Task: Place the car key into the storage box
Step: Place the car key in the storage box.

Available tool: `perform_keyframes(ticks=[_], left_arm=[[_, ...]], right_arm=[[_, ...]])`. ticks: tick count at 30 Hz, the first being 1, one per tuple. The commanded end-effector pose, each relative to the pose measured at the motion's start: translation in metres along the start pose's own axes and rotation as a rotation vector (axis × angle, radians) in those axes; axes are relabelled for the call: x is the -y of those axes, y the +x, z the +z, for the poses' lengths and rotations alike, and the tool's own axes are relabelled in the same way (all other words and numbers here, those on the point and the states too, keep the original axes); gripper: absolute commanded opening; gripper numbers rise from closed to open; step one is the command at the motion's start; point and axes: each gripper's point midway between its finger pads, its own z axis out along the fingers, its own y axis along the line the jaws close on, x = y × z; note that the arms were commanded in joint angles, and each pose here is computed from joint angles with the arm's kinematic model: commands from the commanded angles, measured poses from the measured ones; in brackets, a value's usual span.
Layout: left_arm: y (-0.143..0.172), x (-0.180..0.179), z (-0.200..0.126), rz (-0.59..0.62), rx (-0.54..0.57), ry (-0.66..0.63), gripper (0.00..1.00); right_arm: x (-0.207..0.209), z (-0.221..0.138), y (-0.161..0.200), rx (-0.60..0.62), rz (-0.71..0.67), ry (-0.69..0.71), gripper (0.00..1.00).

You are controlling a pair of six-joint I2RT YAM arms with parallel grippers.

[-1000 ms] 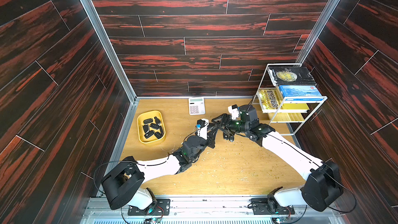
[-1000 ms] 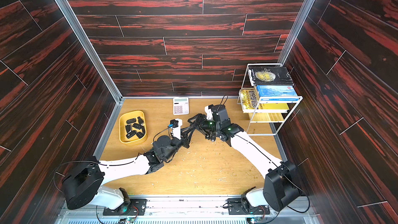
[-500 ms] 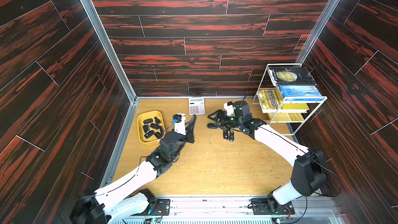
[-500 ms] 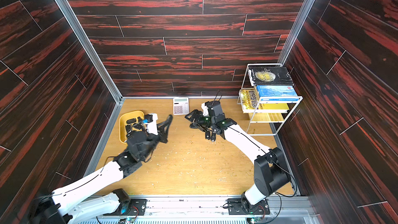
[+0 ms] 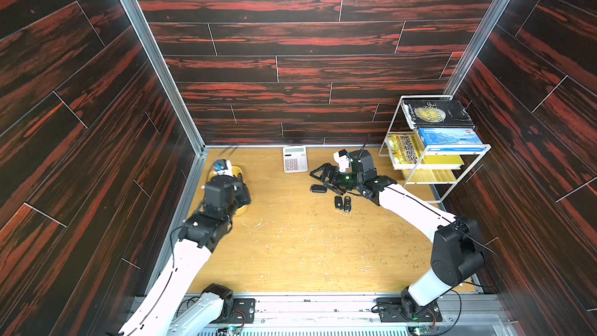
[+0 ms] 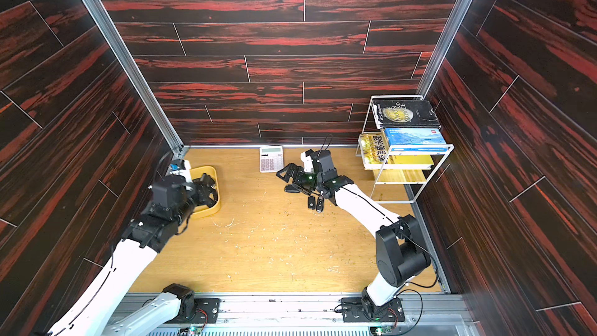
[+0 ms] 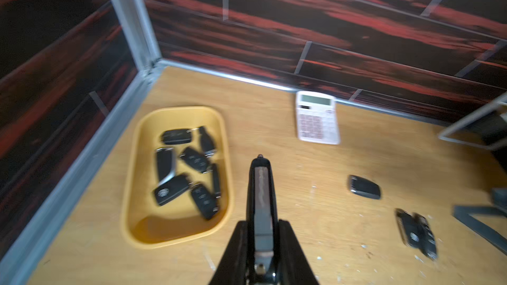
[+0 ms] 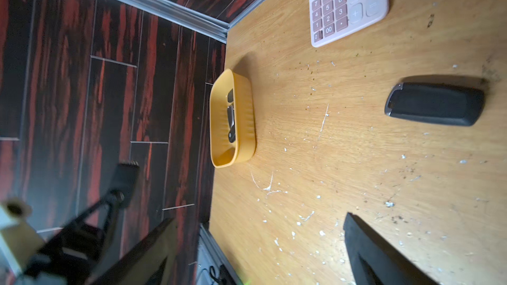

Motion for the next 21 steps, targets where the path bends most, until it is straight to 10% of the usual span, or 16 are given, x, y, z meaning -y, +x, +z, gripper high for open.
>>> perform_keyframes(ticks=[1,7,21], left_arm=[[0.02,-0.032,0.017,-0.025,-0.194,-0.068,0.0],[0.04,-0.059,0.069,-0.19,-0.396,-0.066,0.0],[0.061,-0.111,0.138,-0.103,-0.628,-0.241,0.0]], right_arm=[[0.002,-0.008,0.009,-0.021,-0.114,-0.013,0.99],[-0.008,-0.02,0.033,-0.066,-0.172,-0.19,0.98],[0.011,-0.025,0.081,-0.162,-0.236,-0.277,0.98]])
